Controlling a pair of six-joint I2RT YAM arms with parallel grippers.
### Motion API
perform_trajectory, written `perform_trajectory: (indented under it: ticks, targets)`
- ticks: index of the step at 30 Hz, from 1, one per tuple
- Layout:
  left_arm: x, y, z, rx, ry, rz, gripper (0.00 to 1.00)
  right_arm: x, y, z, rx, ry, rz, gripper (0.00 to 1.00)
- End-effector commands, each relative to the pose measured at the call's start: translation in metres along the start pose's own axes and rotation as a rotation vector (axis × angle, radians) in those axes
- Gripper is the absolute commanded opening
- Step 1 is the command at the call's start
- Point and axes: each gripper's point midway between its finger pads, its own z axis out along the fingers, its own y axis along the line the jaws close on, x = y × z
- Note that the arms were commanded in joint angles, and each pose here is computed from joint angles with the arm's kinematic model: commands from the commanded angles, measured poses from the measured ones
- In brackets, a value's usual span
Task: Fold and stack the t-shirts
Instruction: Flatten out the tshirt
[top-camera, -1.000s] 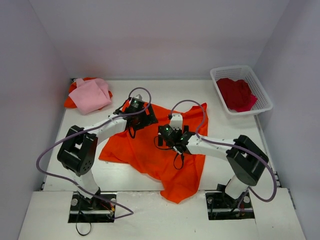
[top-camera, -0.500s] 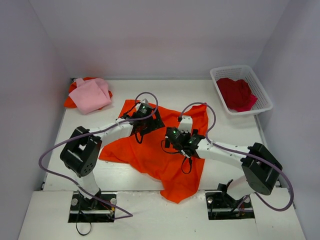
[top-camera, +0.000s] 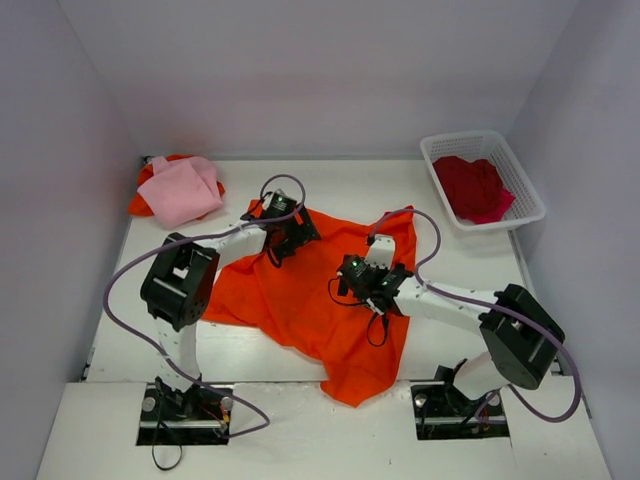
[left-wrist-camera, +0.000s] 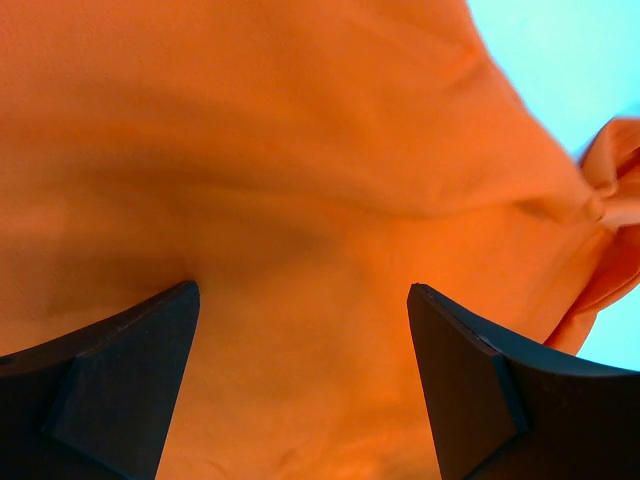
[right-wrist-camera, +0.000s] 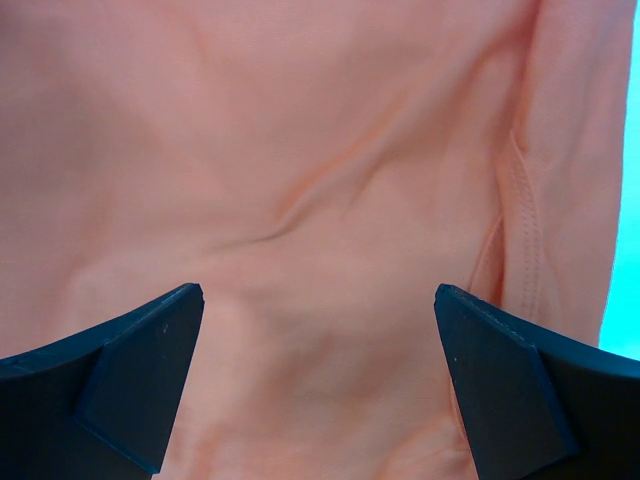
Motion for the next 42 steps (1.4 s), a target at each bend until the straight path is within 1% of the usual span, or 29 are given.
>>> perform_trajectory:
  ticks: [1, 7, 12, 21, 33, 35, 42]
  targets:
    - [-0.03, -0.029, -0.008, 0.087, -0.06, -0.021, 0.8, -0.001, -0.008, 0.004, 0.033, -0.012, 0.044, 0.97]
    - [-0.054, -0.021, 0.002, 0.068, -0.08, -0.045, 0.8, 0.009, -0.016, 0.005, 0.049, 0.005, 0.064, 0.96]
    - [-0.069, -0.004, 0.005, 0.034, -0.1, -0.061, 0.8, 0.009, -0.02, 0.003, 0.051, 0.003, 0.077, 0.96]
    - [-0.072, 0.033, 0.008, -0.002, -0.097, -0.101, 0.8, 0.005, -0.03, -0.003, 0.084, -0.006, 0.082, 0.96]
    - [-0.089, 0.071, -0.014, -0.029, -0.135, -0.142, 0.8, 0.001, -0.048, -0.013, 0.135, -0.027, 0.102, 0.96]
    - [-0.087, 0.081, -0.016, -0.041, -0.134, -0.155, 0.8, 0.002, -0.051, -0.014, 0.14, -0.029, 0.105, 0.96]
    - [-0.089, 0.096, -0.026, -0.047, -0.138, -0.168, 0.8, 0.001, -0.065, -0.017, 0.169, -0.036, 0.113, 0.96]
